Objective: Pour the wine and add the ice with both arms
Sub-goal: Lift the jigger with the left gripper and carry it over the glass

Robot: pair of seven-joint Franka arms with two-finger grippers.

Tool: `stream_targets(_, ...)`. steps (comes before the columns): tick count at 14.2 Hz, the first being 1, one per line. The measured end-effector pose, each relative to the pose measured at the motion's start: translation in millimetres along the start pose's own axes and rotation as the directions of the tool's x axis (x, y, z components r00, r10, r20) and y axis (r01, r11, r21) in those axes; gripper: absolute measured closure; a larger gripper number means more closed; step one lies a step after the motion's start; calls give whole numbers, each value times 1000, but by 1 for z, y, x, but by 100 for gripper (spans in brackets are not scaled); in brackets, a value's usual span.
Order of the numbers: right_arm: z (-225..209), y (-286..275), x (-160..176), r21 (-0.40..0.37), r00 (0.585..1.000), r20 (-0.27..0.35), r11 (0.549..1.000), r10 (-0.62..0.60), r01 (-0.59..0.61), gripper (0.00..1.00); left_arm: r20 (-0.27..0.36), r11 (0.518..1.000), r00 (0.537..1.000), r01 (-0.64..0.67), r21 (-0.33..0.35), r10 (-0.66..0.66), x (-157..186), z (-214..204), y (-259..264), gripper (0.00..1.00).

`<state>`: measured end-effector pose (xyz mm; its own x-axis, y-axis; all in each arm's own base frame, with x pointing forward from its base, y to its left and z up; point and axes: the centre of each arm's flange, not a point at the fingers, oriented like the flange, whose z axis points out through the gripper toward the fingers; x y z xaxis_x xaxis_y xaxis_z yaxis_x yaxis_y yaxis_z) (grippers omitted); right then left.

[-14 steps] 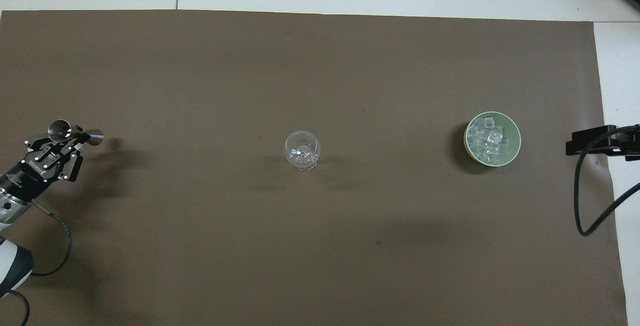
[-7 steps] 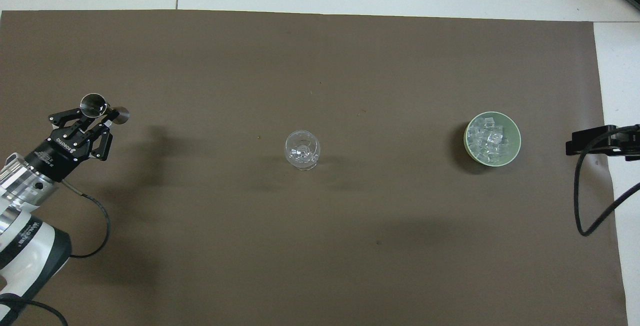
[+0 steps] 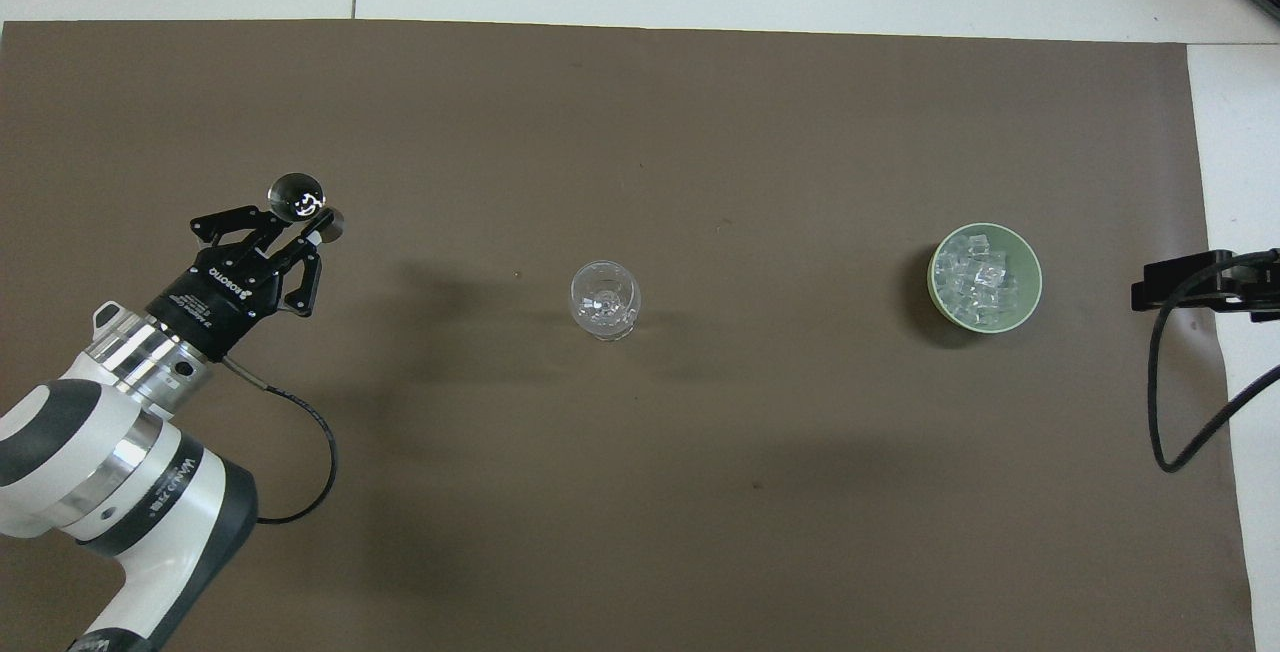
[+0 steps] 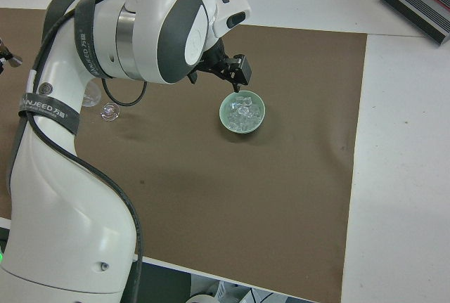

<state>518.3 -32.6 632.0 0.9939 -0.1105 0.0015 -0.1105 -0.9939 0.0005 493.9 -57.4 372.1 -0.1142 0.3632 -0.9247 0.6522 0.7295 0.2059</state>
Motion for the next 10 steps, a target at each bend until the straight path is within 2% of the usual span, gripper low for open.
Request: stream_targets(10, 0, 0, 0, 0, 1000, 0, 1000, 0, 0, 0, -128, 981, 973, -187, 43, 191, -92, 25, -107, 78)
